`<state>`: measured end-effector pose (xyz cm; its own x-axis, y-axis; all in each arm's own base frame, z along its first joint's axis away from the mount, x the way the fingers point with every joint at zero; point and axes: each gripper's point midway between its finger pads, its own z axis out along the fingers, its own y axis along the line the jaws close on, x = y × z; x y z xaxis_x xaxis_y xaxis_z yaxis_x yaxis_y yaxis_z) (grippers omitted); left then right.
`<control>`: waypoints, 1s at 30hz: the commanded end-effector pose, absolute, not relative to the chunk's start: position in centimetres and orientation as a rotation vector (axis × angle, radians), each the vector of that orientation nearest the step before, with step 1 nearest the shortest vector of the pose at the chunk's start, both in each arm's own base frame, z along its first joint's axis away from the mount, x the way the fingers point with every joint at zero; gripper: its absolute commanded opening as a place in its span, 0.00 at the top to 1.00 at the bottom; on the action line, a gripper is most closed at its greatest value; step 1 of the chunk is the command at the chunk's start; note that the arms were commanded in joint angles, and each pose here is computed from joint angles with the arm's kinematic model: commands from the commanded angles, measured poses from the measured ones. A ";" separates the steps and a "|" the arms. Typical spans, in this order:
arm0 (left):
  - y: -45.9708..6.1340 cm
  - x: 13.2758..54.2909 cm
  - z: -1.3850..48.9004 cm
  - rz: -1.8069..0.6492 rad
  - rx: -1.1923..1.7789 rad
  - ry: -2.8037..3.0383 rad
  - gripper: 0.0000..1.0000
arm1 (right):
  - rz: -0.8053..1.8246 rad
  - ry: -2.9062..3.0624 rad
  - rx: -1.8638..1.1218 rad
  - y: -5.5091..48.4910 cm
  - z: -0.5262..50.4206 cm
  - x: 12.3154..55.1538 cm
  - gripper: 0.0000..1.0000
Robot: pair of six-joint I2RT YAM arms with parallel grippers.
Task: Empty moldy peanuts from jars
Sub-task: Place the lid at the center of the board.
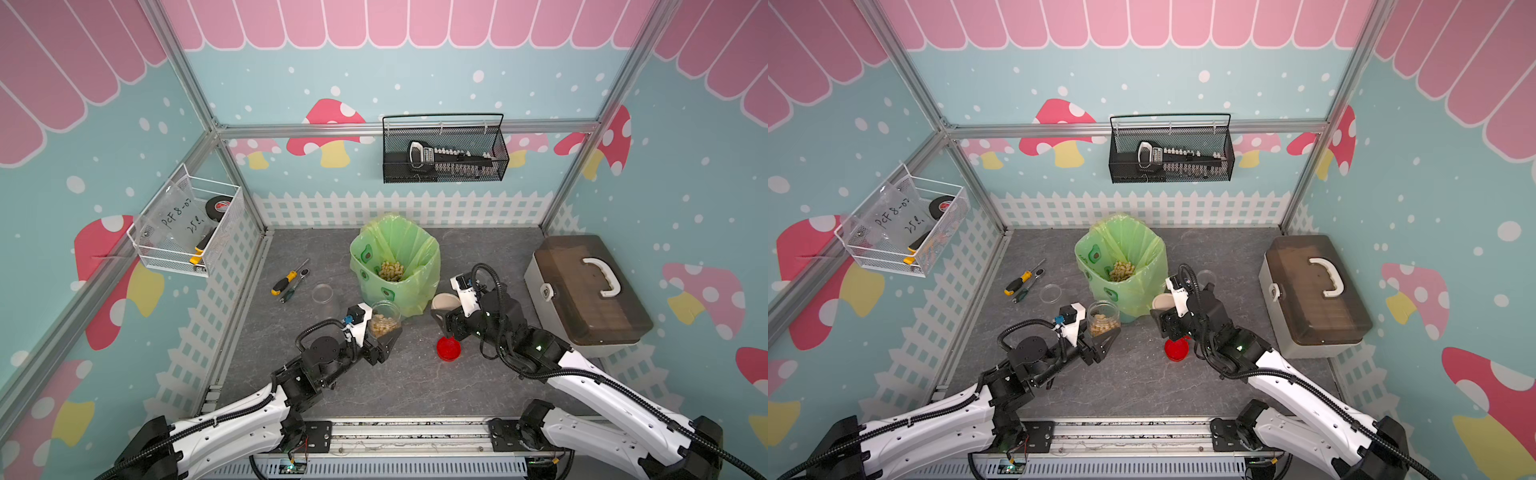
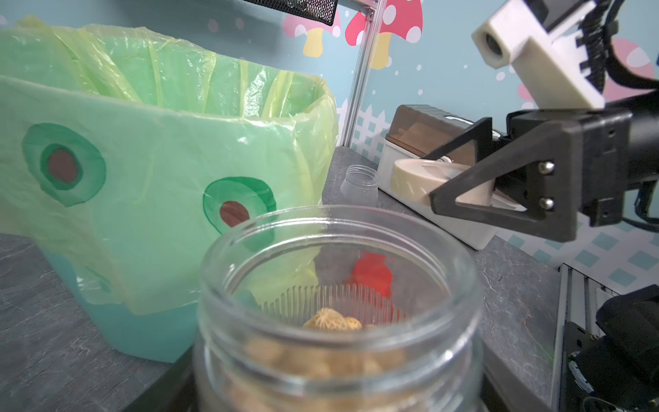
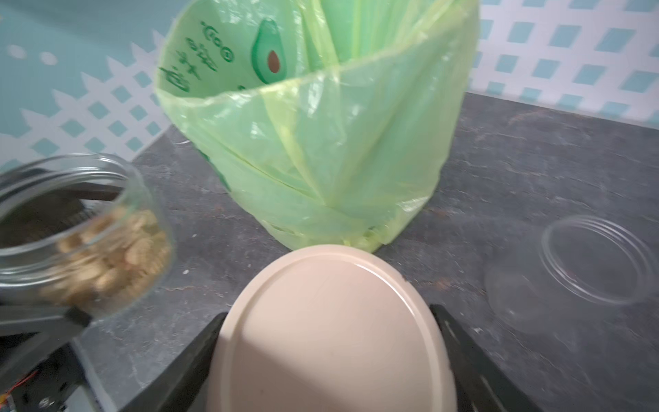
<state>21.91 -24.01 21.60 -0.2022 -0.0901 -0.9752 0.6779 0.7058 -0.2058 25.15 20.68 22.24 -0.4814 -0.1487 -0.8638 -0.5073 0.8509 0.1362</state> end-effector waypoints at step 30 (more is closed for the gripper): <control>-23.0 22.1 23.3 -0.769 0.409 1.550 0.57 | 0.080 2.308 0.141 6.7 8.4 26.8 0.41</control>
<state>21.93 -23.47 20.78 -0.1980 -0.0972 -0.9754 0.6678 0.7150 -0.2068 26.15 6.38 8.03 -0.6897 0.0831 -0.7193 0.0598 0.9965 0.0577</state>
